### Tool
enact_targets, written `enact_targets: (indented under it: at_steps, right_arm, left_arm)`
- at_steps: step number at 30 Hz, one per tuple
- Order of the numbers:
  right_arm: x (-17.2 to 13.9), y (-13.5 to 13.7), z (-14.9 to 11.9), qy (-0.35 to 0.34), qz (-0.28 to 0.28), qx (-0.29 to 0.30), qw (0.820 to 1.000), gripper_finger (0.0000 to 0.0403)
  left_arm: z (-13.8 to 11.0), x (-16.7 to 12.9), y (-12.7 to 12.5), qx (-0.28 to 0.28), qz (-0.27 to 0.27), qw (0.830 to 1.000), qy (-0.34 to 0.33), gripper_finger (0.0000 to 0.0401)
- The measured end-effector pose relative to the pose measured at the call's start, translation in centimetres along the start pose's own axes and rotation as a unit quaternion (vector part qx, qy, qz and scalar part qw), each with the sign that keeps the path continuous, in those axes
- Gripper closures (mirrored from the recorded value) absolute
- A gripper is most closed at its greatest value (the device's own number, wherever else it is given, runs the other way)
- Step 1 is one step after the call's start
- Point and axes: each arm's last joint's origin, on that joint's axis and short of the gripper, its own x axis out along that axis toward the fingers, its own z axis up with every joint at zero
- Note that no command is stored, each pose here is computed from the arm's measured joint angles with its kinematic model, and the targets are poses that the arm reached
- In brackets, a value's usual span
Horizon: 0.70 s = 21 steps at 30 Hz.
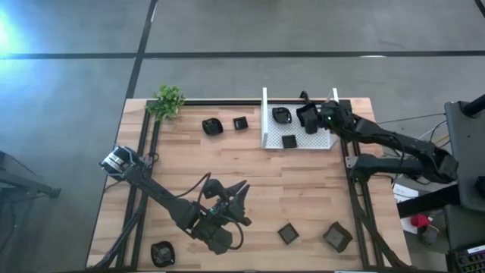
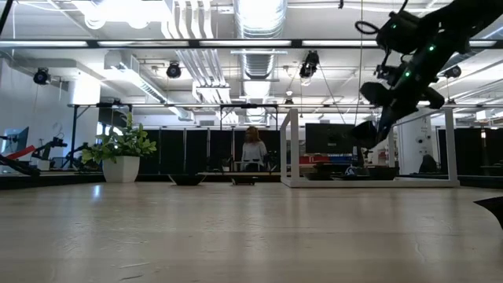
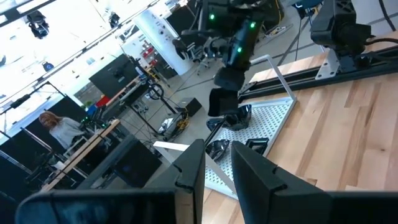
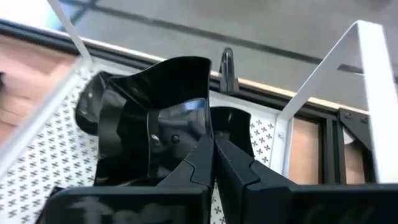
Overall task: Pick & Place Mini shaped plates
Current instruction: Stack the distorted square plate on top of the other distorted square plates on the shelf
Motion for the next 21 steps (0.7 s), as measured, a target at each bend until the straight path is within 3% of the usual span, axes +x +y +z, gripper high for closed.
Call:
enact_targets:
  at_steps: [21]
  right_arm:
    - [4.6,1.8,1.5,0.106,-0.095,-0.080,0.987,0.0394]
  left_arm:
    - [0.0,0.1,0.0,-0.002,0.001,1.000,0.000,0.0325]
